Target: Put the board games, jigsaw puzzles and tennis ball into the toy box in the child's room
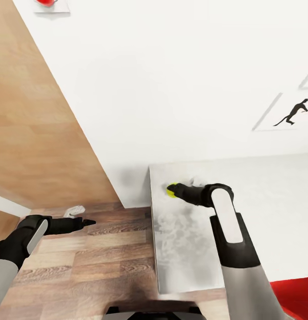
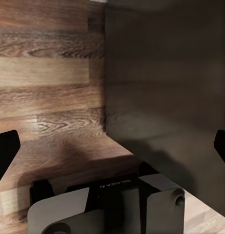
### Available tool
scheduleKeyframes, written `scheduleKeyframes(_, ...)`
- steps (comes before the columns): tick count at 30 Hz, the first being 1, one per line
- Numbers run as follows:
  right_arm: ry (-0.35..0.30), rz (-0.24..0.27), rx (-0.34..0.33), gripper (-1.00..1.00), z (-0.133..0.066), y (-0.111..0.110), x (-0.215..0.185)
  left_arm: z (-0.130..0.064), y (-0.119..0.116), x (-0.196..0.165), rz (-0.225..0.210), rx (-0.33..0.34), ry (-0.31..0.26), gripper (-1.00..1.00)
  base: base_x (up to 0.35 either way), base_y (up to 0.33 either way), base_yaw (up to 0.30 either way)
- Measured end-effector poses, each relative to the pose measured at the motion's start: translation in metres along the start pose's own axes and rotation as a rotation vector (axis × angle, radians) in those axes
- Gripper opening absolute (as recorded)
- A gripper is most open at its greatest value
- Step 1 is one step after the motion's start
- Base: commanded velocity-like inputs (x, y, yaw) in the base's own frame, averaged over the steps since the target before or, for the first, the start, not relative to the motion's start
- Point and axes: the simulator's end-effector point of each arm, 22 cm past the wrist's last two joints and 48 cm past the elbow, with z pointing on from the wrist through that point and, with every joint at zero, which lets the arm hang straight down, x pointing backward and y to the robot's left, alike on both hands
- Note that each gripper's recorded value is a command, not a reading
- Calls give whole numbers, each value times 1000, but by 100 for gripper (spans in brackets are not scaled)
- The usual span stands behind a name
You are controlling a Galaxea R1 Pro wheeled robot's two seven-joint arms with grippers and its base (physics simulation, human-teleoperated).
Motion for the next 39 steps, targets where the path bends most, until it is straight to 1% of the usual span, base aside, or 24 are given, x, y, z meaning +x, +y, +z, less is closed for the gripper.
scheduleKeyframes(1, 24, 26, -9, -100, 1, -6, 13, -1, 0, -1, 0, 1, -1, 100, -130, 0, -102)
scheduleKeyframes(2, 33, 38, -18, -100, 1, -8, 19, -1, -1, -1, 1, 1, -3, 100, -189, 0, -104)
scheduleKeyframes(3, 48, 56, -44, -100, 2, -7, 27, -2, -1, -2, 2, 1, -4, 100, -239, 0, -105)
scheduleKeyframes(4, 58, 70, -84, -100, 1, -2, 34, -2, -2, -2, 2, 2, -5, 100, -258, 0, -105)
scheduleKeyframes(5, 63, 77, -110, -100, 1, 2, 38, -3, -2, -3, 3, 3, -7, 100, -283, 0, -102)
scheduleKeyframes(8, 102, 132, -290, -100, -4, 23, 67, -5, -6, -5, 4, 17, -12, 100, -250, 0, -69)
scheduleKeyframes(10, 116, 177, -399, -100, -12, 27, 82, -7, -12, -6, 6, 41, -15, 100, -235, 0, -24)
scheduleKeyframes(12, 115, 218, -509, -100, -24, 32, 89, -8, -19, -7, 8, 67, -17, 100, -290, 0, -10)
scheduleKeyframes(15, 106, 266, -637, -100, -42, 36, 95, -11, -23, -9, 11, 84, -22, 100, -267, 0, -3)
scheduleKeyframes(19, 99, 290, -716, -100, -56, 42, 96, -15, -25, -12, 12, 90, -31, 100, -83, 0, -1)
scheduleKeyframes(23, 111, 306, -746, -100, -63, 44, 106, -20, -28, -15, 13, 101, -39, 100, -14, 0, 0)
scheduleKeyframes(25, 137, 338, -765, -100, -68, 40, 127, -22, -34, -16, 16, 125, -41, 100, -2, 0, 0)
scheduleKeyframes(28, 136, 357, -799, -100, -75, 43, 131, -26, -38, -18, 19, 147, -47, 100, 0, 0, 0)
scheduleKeyframes(29, 125, 362, -806, -100, -76, 42, 129, -28, -41, -19, 19, 165, -50, 100, 0, 0, 0)
scheduleKeyframes(32, 90, 373, -839, -100, -83, 42, 120, -43, -53, -23, 23, 249, -60, 100, 0, 0, 0)
scheduleKeyframes(33, 67, 376, -863, -100, -89, 39, 113, -53, -62, -25, 27, 310, -62, 100, 0, 0, 0)
scheduleKeyframes(34, 39, 373, -891, -100, -97, 34, 103, -68, -76, -25, 33, 403, -64, 100, 0, 0, 0)
scheduleKeyframes(36, 8, 366, -919, -100, -106, 29, 93, -96, -90, -27, 46, 529, -65, 100, 0, 0, 0)
scheduleKeyframes(38, -10, 361, -932, -100, -111, 26, 88, -127, -92, -29, 55, 618, -69, 100, 0, 0, 0)
scheduleKeyframes(39, -15, 360, -936, -100, -113, 26, 87, -141, -91, -30, 58, 644, -72, 100, 0, 0, 0)
